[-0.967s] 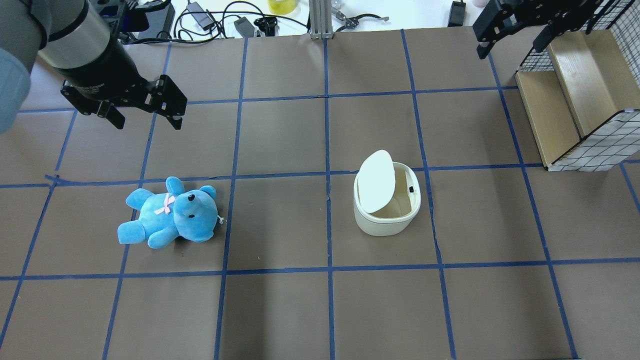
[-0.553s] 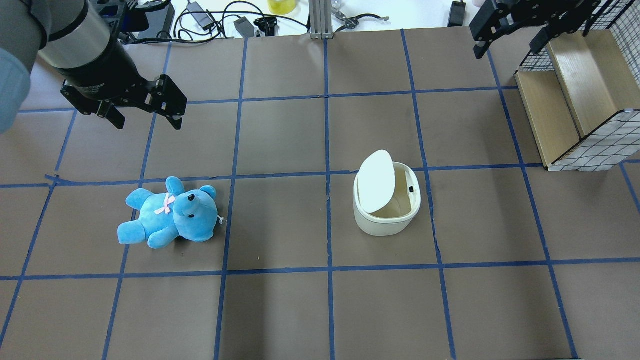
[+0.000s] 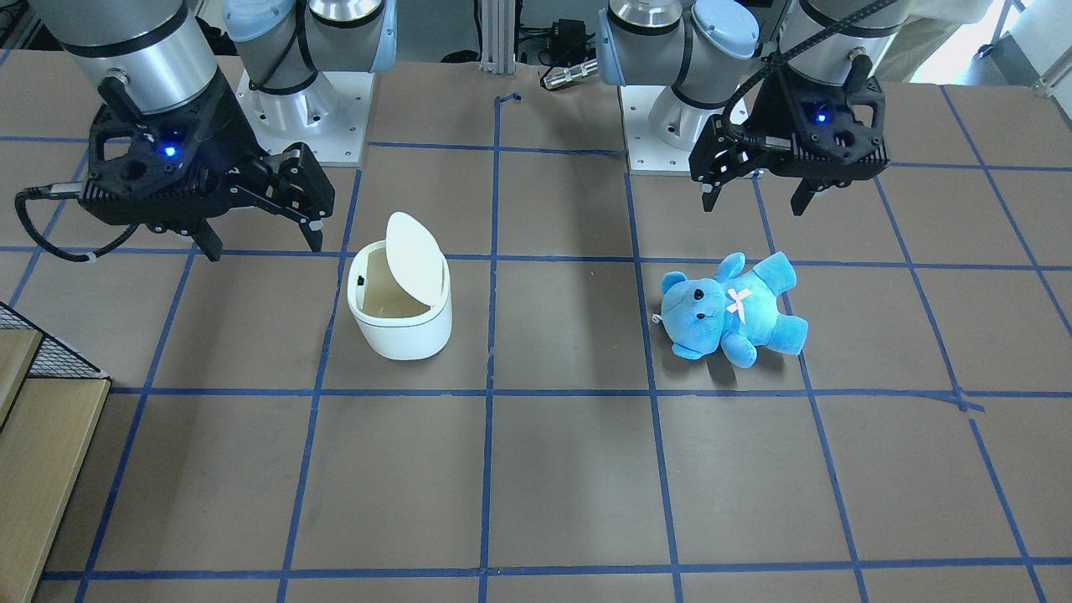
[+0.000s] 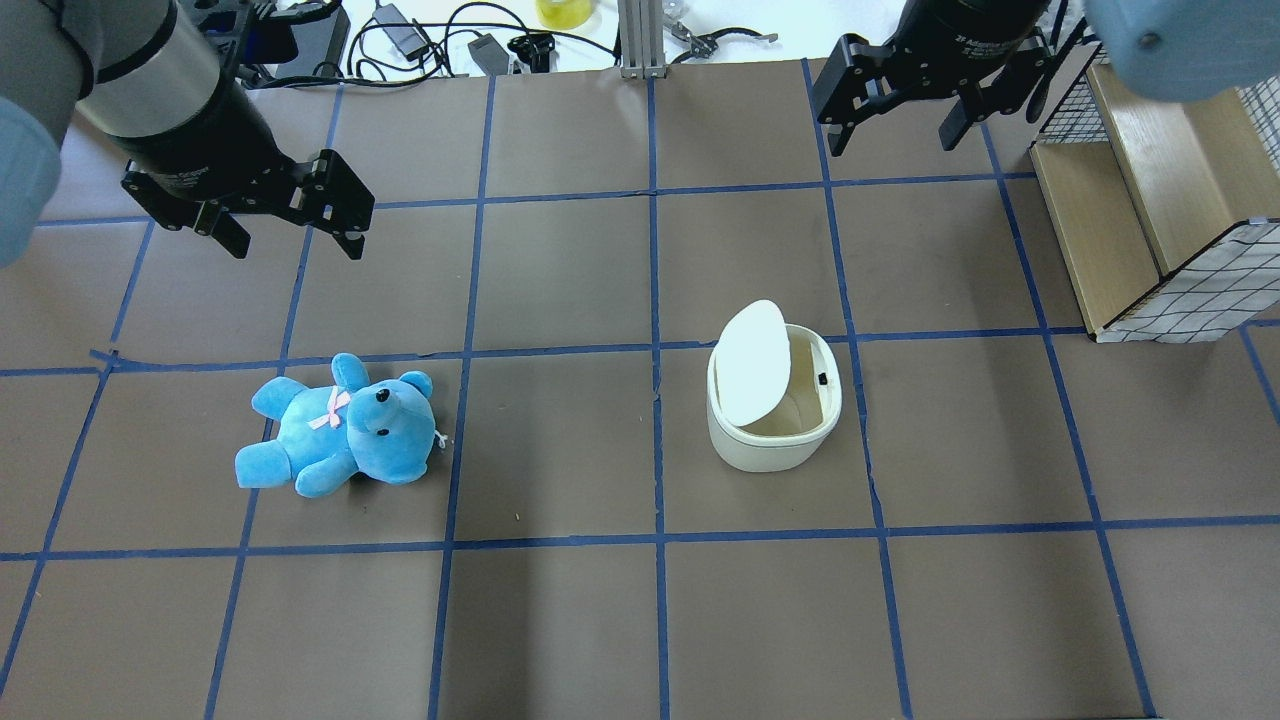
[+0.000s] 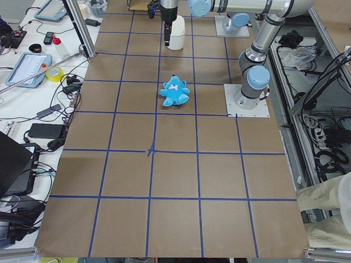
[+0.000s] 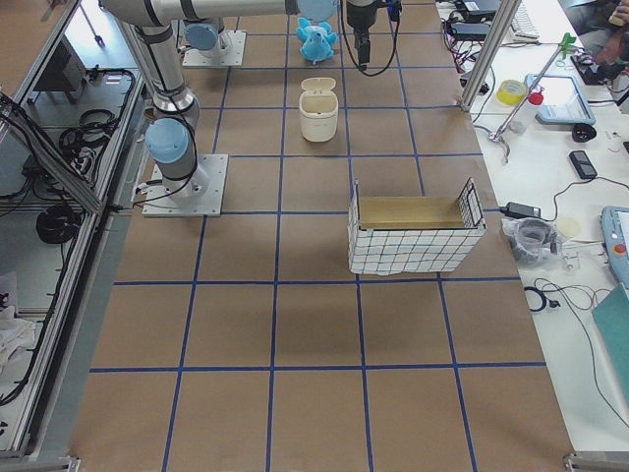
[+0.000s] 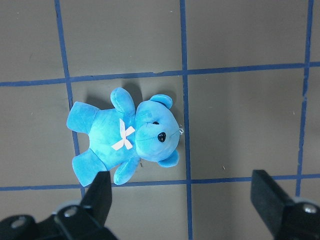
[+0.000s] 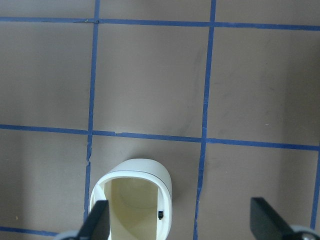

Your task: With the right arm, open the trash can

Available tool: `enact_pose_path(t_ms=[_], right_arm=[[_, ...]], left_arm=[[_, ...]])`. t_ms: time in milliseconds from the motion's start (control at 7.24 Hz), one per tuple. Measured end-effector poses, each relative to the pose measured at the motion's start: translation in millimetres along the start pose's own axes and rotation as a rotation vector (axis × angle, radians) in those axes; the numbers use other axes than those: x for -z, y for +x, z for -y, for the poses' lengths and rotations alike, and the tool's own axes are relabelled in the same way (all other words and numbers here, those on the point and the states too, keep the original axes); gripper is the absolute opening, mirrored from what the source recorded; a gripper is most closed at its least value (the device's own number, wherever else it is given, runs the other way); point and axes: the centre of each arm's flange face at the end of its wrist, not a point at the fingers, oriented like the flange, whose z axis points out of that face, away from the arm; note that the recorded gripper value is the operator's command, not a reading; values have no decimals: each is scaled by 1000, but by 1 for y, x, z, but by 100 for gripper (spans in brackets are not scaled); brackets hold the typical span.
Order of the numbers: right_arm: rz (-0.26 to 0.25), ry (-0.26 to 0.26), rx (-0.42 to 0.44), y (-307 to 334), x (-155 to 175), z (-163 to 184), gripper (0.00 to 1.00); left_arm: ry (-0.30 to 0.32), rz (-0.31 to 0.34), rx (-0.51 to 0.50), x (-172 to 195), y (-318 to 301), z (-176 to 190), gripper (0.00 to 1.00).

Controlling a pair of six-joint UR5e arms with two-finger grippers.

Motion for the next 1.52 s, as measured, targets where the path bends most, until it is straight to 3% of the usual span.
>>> enact_pose_path(t_ms=[276,829,1520], right_arm=[[-12,21,36,15,14,6,99],[-5,-28,55,56,18,5,99],[-17,34,22,43,56,-10,99]], left_arm=[[0,0,0,0,0,0,100],[0,0,0,0,0,0,100],[0,0,0,0,0,0,100]])
